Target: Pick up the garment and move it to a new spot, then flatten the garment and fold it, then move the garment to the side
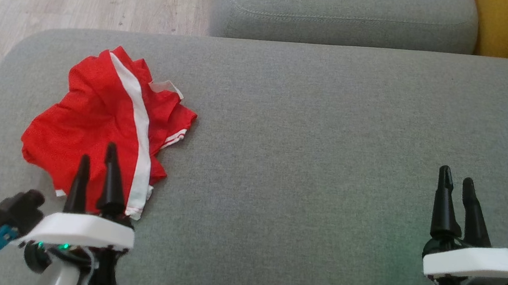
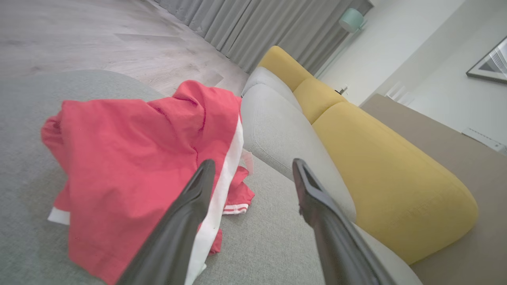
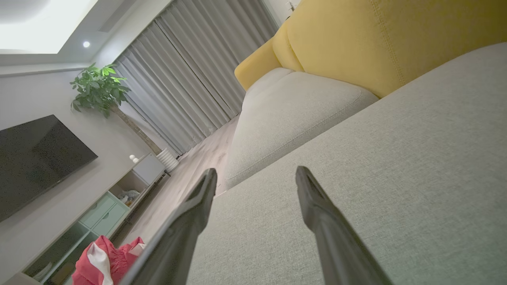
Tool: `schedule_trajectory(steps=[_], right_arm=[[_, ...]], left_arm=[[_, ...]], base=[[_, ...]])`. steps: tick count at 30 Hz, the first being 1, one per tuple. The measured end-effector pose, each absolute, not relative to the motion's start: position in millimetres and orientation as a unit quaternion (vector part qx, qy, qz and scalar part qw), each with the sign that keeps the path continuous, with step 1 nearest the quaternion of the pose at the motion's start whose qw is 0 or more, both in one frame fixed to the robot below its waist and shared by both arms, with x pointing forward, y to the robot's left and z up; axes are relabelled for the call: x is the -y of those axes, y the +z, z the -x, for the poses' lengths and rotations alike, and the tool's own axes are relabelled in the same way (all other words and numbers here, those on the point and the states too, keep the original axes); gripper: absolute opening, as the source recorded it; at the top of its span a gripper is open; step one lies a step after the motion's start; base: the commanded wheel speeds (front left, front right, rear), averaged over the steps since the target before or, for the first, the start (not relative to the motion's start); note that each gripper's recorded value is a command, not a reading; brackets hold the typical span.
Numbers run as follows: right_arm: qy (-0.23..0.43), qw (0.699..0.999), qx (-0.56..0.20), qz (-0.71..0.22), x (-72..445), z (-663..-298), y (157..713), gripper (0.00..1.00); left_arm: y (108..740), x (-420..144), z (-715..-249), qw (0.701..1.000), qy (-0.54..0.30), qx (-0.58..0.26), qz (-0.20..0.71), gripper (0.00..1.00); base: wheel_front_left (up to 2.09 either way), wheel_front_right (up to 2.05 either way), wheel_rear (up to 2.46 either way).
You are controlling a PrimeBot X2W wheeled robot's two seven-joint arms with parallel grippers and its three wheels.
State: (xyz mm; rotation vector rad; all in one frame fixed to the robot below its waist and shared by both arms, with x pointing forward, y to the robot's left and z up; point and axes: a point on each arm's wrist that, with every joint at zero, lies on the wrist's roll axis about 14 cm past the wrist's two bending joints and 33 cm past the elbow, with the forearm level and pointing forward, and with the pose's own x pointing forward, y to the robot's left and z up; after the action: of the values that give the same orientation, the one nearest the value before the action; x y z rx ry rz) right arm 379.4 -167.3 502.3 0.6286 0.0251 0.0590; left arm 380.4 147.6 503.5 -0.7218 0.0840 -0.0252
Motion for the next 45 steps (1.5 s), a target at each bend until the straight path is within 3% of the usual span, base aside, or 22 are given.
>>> schedule_trajectory(steps=[18,33,45], right_arm=[[0.059,0.985,0.013,-0.163,154,-380,514,1.00],[0.082,0.996,0.030,-0.031,145,-378,518,1.00],[0.073,0.994,0.050,-0.063,150,-379,524,1.00]], left_arm=[[515,-107,-381,0.979,-0.099,-0.015,0.176,1.00],[501,-79,-375,0.987,-0.154,-0.014,0.045,1.00],[523,-89,-386,0.989,-0.127,0.028,0.075,1.00]], base=[[0.00,0.00,0.00],[0.00,0.00,0.00],[0.00,0.00,0.00]])
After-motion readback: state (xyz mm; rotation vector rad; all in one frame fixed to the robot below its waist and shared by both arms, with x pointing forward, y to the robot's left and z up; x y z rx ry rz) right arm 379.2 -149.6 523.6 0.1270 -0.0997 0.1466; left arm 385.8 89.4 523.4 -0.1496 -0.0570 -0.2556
